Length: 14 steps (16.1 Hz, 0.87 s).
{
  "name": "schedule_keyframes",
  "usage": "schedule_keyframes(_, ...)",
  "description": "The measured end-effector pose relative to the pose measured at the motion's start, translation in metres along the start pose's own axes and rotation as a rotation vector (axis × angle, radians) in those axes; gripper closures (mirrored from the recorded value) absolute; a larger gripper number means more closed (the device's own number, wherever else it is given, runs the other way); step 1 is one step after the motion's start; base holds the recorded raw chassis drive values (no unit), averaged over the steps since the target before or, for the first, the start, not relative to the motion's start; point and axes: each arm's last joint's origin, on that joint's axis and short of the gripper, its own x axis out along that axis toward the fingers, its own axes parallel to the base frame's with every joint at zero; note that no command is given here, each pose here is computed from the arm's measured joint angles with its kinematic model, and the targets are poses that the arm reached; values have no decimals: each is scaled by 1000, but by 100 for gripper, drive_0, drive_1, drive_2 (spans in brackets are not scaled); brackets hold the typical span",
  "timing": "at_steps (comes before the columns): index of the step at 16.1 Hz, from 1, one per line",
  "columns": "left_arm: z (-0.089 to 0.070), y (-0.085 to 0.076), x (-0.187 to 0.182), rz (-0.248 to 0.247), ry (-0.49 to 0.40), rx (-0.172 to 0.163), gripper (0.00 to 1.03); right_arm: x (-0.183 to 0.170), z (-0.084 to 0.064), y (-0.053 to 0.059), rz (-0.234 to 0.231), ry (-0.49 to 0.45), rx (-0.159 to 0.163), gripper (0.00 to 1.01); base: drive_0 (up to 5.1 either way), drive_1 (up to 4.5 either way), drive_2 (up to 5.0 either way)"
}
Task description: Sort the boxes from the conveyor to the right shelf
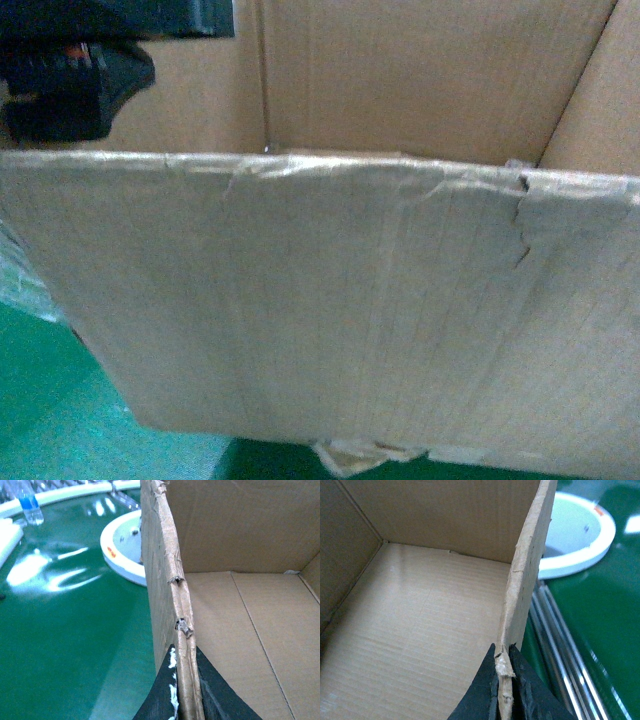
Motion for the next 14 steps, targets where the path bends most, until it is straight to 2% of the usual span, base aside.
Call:
schedule_keyframes(1, 5, -1, 0, -5, -52, 22, 100, -4, 9, 1, -2, -86, -50, 98, 0, 0, 0)
schedule_keyframes(2, 12, -1, -1, 0, -83, 35, 100, -7, 17, 3, 0, -153, -86, 97, 0, 0, 0)
schedule_keyframes(3, 17, -1, -3, 0, -98, 45, 100, -8, 17, 4, 2, -156, -97, 98, 0, 0, 0)
schedule_keyframes(11, 16, -1, -2, 2, -89, 63, 100, -7, 16, 4, 4, -148, -100, 98, -98, -98, -98)
schedule_keyframes(14, 16, -1, -2, 2, -91, 63, 100, -7, 17, 4, 4, -149, -100, 98, -121, -433, 191)
